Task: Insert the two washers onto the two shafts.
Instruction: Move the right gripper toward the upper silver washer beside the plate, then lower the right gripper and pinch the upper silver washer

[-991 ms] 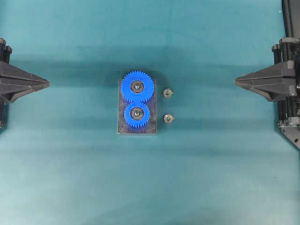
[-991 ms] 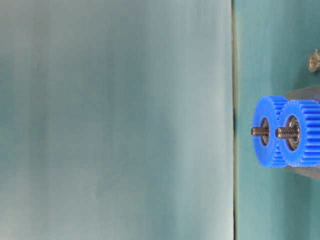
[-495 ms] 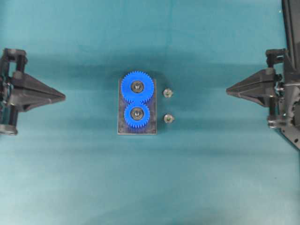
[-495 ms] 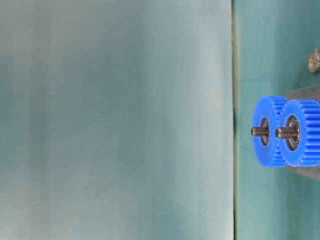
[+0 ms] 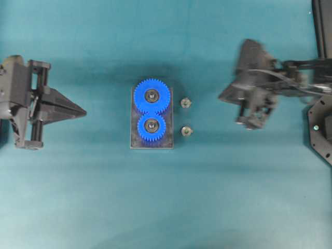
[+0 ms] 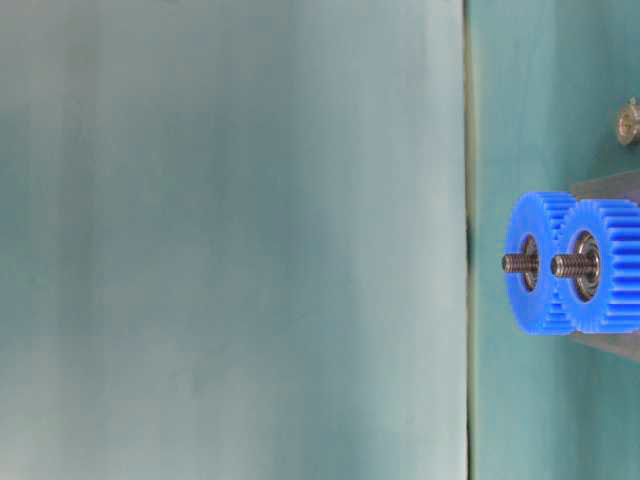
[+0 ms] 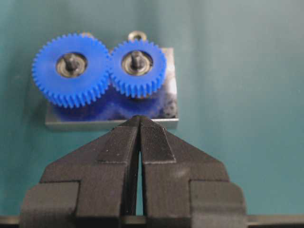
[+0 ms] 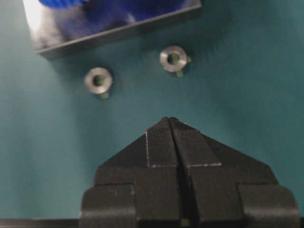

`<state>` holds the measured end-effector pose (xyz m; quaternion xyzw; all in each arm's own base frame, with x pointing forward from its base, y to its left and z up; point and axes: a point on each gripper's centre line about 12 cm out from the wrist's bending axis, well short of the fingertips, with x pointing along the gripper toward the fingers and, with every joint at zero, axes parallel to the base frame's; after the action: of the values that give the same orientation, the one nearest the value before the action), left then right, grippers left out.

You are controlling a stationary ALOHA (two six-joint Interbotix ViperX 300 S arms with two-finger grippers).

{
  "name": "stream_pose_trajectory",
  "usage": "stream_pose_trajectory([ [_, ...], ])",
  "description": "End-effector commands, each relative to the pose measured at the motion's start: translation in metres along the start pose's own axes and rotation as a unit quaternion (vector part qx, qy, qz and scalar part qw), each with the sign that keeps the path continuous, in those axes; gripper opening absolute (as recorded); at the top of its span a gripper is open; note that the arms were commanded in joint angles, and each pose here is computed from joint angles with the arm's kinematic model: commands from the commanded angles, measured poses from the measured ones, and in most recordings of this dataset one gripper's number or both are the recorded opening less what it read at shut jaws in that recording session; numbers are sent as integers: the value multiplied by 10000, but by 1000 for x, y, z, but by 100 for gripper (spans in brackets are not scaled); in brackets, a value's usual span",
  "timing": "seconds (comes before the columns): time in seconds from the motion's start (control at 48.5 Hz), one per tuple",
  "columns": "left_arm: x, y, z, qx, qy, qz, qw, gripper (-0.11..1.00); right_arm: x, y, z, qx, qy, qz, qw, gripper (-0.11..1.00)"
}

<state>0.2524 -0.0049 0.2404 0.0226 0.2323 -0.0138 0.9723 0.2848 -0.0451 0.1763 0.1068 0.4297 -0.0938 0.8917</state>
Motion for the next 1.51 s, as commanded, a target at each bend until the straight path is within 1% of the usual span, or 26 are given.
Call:
stream_pose_trajectory([
  [0.0,2,-1,11,36,-93,-22,9999,-1,13,-2,15,0,39,-50,10000,1],
  [0.248,4,-2,9,47,-63,-44,10000,-1,54,-4,27,-211,584,-180,9979,1],
  [0.289,4,-2,9,55,-56,-44,10000,0,59,-4,28,-262,631,-187,9975,3],
  [0.33,4,-2,10,55,-63,-44,10000,0,63,-4,31,-345,639,-192,9972,7],
  [0.392,4,-2,11,47,-79,-43,9999,-1,68,-4,35,-474,657,-190,9965,19],
  [0.433,4,-2,12,54,-86,-43,9999,-1,71,-4,36,-542,681,-187,9960,29],
  [0.537,6,-2,10,47,-40,-45,10000,-1,78,-4,41,-649,736,-186,9950,60],
  [0.619,6,-2,8,47,-10,-46,10000,0,84,-5,41,-648,866,-194,9940,83],
  [0.66,7,-3,7,55,6,-47,10000,-1,86,-6,42,-647,926,-200,9934,91],
  [0.681,7,-3,7,55,13,-47,10000,-1,87,-6,42,-654,949,-200,9931,93],
  [0.888,9,-3,4,55,67,-49,10000,-1,98,-6,45,-675,1041,-202,9921,90],
  [1.156,10,-3,3,48,82,-50,9999,-1,111,-7,34,-666,1315,-215,9888,90],
  [1.486,11,-3,3,56,90,-51,9999,0,118,-8,29,-655,1413,-222,9875,89],
])
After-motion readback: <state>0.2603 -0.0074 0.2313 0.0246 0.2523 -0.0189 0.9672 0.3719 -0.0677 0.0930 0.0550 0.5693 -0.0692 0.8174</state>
